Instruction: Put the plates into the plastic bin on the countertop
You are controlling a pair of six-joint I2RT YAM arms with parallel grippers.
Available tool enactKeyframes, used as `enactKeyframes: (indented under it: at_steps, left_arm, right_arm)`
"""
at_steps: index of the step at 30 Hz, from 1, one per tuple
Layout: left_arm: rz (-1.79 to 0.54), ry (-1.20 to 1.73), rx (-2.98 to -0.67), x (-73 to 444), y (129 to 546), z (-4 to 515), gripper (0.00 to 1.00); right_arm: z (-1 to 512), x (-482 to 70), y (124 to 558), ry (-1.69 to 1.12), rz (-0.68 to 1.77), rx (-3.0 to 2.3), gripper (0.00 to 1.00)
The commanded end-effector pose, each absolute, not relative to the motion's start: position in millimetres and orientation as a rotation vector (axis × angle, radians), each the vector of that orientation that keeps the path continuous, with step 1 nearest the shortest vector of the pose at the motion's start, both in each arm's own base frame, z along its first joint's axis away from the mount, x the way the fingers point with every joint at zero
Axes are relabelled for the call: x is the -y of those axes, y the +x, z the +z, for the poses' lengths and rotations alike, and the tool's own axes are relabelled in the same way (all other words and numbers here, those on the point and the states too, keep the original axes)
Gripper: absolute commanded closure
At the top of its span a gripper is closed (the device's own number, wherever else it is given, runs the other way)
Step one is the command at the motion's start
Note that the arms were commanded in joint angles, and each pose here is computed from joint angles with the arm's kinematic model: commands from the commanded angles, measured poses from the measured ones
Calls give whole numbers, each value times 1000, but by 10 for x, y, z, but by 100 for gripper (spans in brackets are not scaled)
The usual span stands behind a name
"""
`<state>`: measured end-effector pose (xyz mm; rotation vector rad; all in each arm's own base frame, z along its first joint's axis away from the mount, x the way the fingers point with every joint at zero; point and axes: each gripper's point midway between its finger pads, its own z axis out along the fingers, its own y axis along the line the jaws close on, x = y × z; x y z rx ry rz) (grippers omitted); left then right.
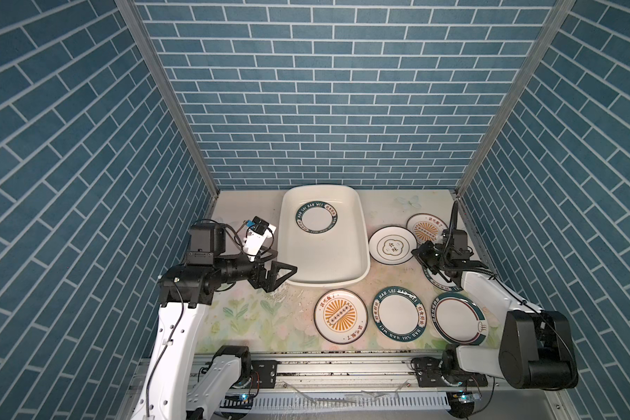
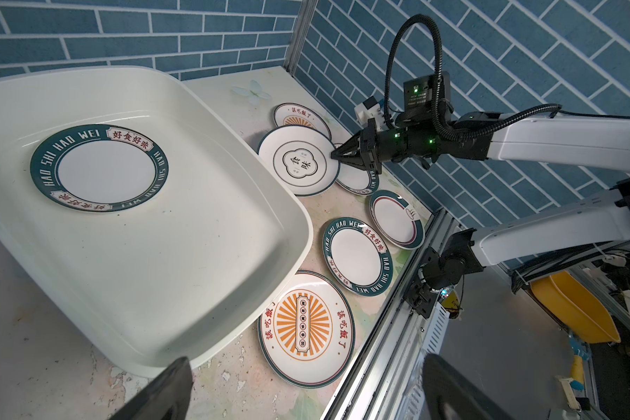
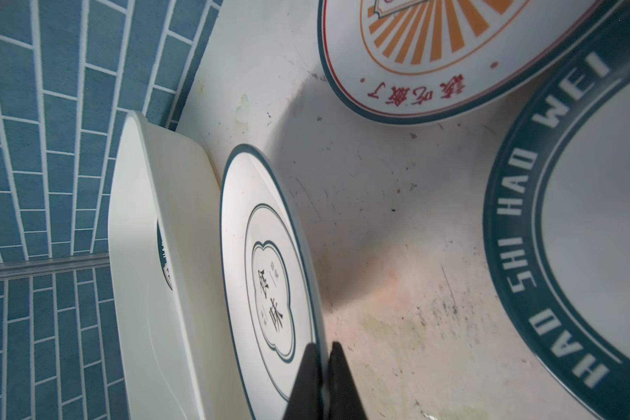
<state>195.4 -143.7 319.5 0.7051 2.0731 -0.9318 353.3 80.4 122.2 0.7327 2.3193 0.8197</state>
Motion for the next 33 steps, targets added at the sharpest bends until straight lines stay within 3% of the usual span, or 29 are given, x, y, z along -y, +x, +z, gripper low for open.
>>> enactKeyframes:
  at_steps: [1,17,33]
  left_arm:
    - [-915,722,-2056,1439,1935,3277,0]
    - [-898,696,-2046,1399,1999,3308,0]
    - [-890,688,-2046,1382,1986,3317,0]
  right_arm:
    - [1555,-755,3613,660,794,-2269,99]
    - [2037,-645,3769,569,721,-2252,99]
    - [2462,-747,3929,495,797,-2210,99]
